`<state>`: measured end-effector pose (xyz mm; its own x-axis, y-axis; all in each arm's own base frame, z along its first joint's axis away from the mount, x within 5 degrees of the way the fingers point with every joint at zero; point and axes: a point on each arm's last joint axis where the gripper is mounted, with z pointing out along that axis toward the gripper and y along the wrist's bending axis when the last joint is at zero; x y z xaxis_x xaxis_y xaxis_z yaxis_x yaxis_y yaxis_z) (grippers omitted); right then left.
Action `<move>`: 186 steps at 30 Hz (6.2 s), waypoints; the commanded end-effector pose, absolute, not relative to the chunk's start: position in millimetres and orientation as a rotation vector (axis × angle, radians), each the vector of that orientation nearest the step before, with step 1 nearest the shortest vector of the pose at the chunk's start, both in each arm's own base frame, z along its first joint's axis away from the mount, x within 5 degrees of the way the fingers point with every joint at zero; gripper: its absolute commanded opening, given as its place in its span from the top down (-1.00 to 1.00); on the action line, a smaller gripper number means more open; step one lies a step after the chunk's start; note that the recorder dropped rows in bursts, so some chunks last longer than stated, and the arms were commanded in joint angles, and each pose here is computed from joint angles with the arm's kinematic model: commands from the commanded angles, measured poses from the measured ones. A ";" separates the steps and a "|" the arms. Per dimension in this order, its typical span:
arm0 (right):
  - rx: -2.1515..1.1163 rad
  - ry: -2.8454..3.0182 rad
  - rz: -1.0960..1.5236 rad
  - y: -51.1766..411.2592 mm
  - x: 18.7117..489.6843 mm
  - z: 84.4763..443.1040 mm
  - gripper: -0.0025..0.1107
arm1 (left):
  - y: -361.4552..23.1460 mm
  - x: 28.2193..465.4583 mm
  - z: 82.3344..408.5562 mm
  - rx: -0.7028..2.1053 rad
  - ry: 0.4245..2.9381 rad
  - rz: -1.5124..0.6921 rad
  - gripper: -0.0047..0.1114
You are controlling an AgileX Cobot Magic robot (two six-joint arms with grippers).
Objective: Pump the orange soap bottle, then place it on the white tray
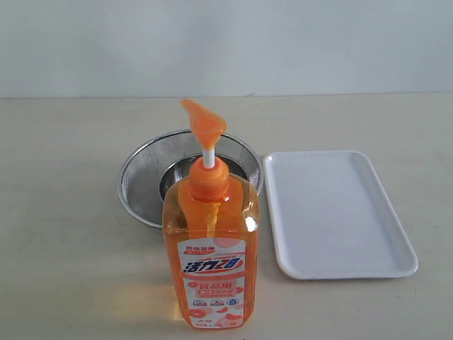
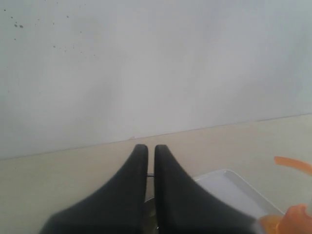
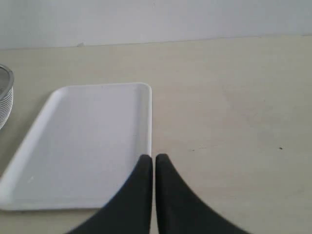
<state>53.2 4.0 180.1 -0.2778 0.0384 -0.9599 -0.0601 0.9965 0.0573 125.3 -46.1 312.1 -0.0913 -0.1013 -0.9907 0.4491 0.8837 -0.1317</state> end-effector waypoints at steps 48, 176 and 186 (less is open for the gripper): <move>-0.017 1.841 0.092 3.8 53.0 181.1 0.96 | -30.0 128.6 266.3 0.150 1.531 -0.226 0.84; -0.016 1.841 0.093 3.9 53.0 181.1 0.96 | -164.7 217.1 199.2 1.027 1.374 -1.046 -0.33; -0.016 1.841 0.093 3.9 53.0 181.1 0.96 | -164.7 217.1 199.2 1.035 1.365 -1.036 0.61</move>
